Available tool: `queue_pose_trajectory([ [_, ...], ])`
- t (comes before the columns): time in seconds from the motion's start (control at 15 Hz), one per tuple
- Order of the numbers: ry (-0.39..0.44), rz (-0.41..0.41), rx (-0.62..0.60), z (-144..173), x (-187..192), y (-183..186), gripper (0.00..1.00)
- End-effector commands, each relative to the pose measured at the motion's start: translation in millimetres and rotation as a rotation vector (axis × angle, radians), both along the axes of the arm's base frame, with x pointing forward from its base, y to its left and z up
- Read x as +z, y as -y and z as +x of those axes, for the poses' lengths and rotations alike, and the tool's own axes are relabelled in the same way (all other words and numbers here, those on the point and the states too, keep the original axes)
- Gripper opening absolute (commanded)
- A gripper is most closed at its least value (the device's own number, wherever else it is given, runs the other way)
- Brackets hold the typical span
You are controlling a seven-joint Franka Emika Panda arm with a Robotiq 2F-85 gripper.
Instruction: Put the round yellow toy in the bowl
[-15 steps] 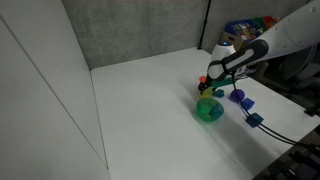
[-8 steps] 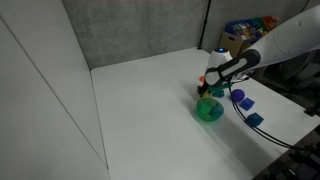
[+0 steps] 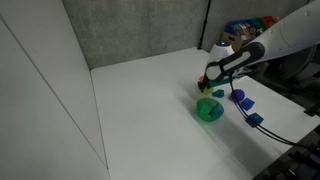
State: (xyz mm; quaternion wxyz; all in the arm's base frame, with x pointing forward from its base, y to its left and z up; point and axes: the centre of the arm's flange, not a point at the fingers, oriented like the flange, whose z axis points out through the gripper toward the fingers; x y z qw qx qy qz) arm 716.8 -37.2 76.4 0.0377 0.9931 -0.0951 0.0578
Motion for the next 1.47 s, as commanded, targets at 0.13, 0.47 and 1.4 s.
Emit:
queue_pose_trajectory([
  [0.13, -0.065, 0.028, 0.077, -56, 69, 7, 0.17],
  [0.47, -0.126, 0.084, 0.188, -101, 98, 0, 0.17],
  [1.4, -0.244, 0.160, 0.458, -179, 89, -57, 0.17],
])
